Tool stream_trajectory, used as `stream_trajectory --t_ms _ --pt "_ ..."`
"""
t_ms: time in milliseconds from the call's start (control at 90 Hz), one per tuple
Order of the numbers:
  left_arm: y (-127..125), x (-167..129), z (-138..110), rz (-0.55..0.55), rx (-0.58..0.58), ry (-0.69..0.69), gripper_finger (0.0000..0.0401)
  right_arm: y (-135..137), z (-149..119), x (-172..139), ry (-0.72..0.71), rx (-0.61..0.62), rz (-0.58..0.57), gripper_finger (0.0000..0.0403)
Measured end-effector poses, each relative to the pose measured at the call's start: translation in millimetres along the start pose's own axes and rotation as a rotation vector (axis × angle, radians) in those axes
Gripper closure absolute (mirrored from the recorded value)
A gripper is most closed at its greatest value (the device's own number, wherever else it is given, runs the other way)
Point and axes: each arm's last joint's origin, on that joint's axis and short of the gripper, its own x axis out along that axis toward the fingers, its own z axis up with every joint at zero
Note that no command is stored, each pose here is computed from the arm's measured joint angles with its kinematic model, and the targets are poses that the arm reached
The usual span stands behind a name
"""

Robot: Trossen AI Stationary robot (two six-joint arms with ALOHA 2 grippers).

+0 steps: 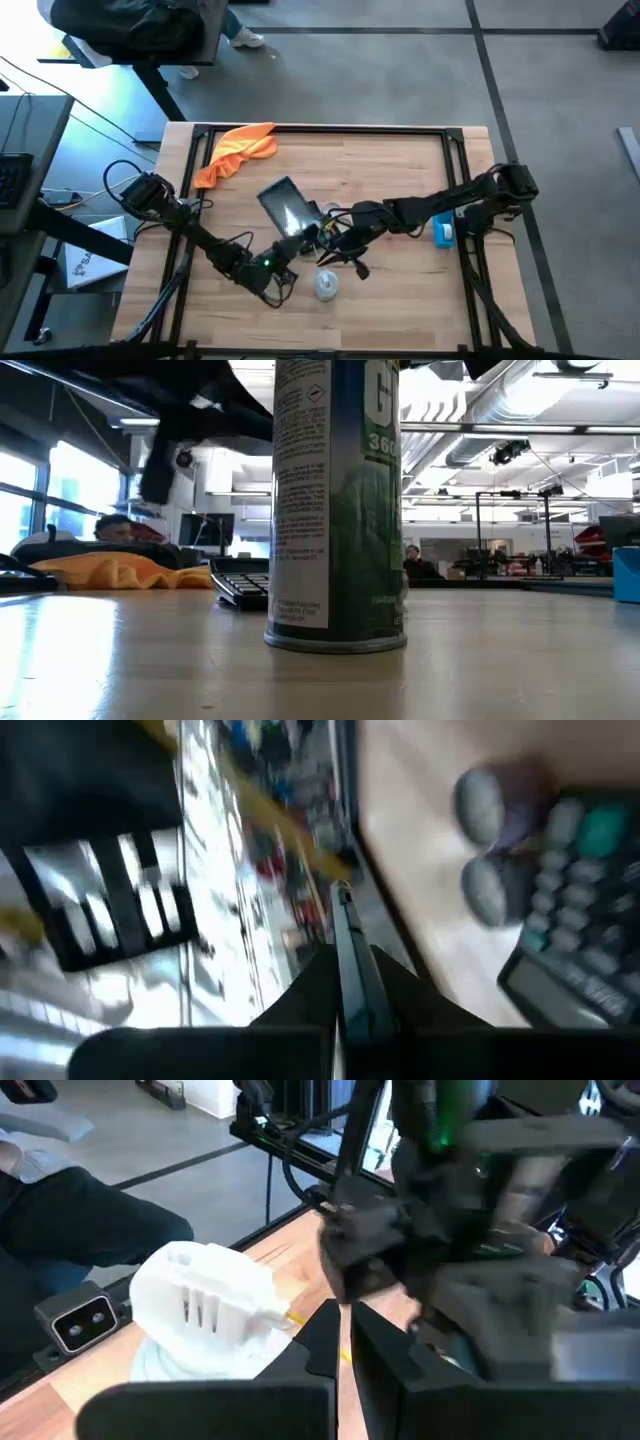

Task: Apply microfiber cloth
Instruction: Spray the front of the black tablet using the white spray bottle

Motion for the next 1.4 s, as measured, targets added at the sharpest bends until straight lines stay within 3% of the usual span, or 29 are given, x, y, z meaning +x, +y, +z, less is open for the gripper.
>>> stream_trajectory --t_ms 89,222,400,733,833,1000,1122,1256,1400 --pt "0 8 -4 0.0 -0.118 0.04 0.0394 -1 1 0 -0.013 -0.006 -0.011 0.0403" --pt "-1 11 -2 -0.031 -0.32 -0.034 0.0394 -1 7 -4 -0.022 -0.027 -0.051 0.0403" --pt "-5 4 -1 -0.038 -0.457 -0.022 0.0394 4 27 -22 -0.036 -0.114 -0.139 0.0403" --pt "5 -24 -5 0.102 -0.453 0.176 0.0394 30 41 -31 -0.009 -0.129 -0.1 0.0403" --pt "20 -34 -11 0.116 -0.523 0.167 0.0394 42 44 -28 0.023 -0.118 -0.177 0.0403" --pt "52 -48 -29 0.13 -0.74 0.129 0.0394 58 49 -25 0.073 -0.094 -0.338 0.0403" --pt "70 -63 -45 0.133 -0.927 0.083 0.0394 71 51 -24 0.095 -0.069 -0.374 0.0403" --pt "86 -81 -61 0.119 -1.223 0.006 0.0394 84 62 -25 0.163 -0.035 -0.392 0.04" --pt "93 -89 -76 0.107 -1.422 -0.029 0.0394 86 77 -31 0.202 0.057 -0.457 0.0371"
